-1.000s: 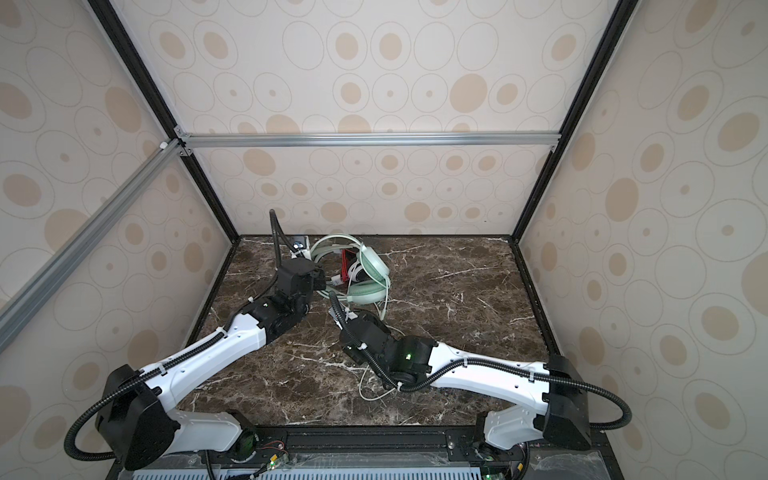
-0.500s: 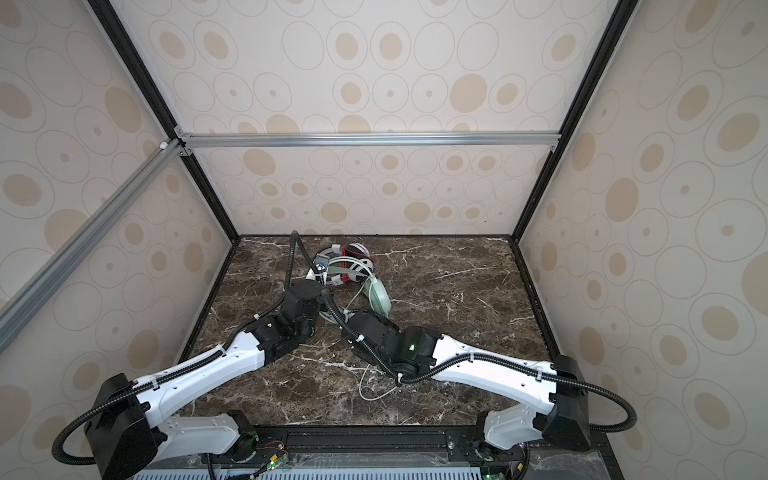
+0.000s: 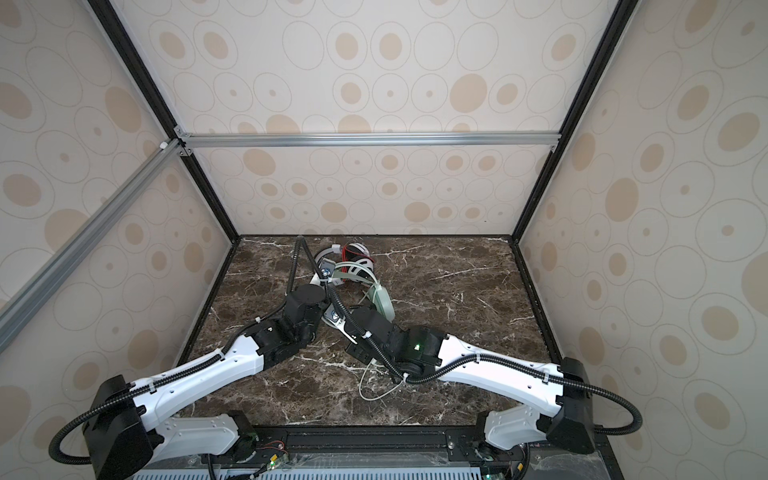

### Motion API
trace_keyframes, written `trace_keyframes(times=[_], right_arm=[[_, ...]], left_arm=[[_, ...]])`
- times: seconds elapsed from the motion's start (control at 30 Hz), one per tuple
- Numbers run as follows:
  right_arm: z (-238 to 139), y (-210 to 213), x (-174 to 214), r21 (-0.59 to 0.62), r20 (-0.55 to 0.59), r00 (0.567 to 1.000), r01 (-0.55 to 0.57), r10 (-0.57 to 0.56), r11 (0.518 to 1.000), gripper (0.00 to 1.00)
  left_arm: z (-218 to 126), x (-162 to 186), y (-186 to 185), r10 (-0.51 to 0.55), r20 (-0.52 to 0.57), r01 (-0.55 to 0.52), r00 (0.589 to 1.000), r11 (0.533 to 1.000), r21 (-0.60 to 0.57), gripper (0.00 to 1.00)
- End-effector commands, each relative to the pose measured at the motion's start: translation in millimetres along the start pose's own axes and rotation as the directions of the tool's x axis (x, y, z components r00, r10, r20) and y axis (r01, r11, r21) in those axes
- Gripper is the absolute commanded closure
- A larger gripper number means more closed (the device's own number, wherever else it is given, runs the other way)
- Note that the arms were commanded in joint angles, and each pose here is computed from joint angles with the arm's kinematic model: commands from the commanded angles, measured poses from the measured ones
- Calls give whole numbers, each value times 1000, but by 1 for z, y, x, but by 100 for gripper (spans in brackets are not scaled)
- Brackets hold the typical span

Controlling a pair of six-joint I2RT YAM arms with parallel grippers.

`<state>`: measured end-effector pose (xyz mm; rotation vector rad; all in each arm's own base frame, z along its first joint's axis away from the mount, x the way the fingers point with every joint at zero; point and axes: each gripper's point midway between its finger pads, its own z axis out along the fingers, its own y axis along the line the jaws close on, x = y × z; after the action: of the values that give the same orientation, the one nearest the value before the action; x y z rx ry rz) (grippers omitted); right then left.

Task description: Wrap the headphones

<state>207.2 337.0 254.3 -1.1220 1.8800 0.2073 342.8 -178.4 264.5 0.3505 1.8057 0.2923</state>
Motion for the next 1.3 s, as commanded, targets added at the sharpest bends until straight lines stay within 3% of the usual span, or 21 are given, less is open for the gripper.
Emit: trace_keyframes(times=[0.0,0.3,0.57,1.07,1.27], right_arm=[[-10,2,-36,-54,126,983,-131,137,990,100],[-24,-8,-29,-35,71,963,-259,261,965,100],[-38,-30,-5,97,-38,980,-191,195,977,100],[-39,-19,-13,19,-12,962,-272,272,962,100],[-43,-30,-1,83,-56,965,-250,255,965,100]], left_arm=[[-2,-9,18,-50,19,51,999,995,-88,100],[-5,-11,42,-31,45,40,999,971,-234,100],[-11,-21,60,36,81,-6,996,938,-345,100],[-23,-46,67,153,106,-89,983,885,-456,100],[-23,-49,64,176,107,-108,979,882,-458,100]])
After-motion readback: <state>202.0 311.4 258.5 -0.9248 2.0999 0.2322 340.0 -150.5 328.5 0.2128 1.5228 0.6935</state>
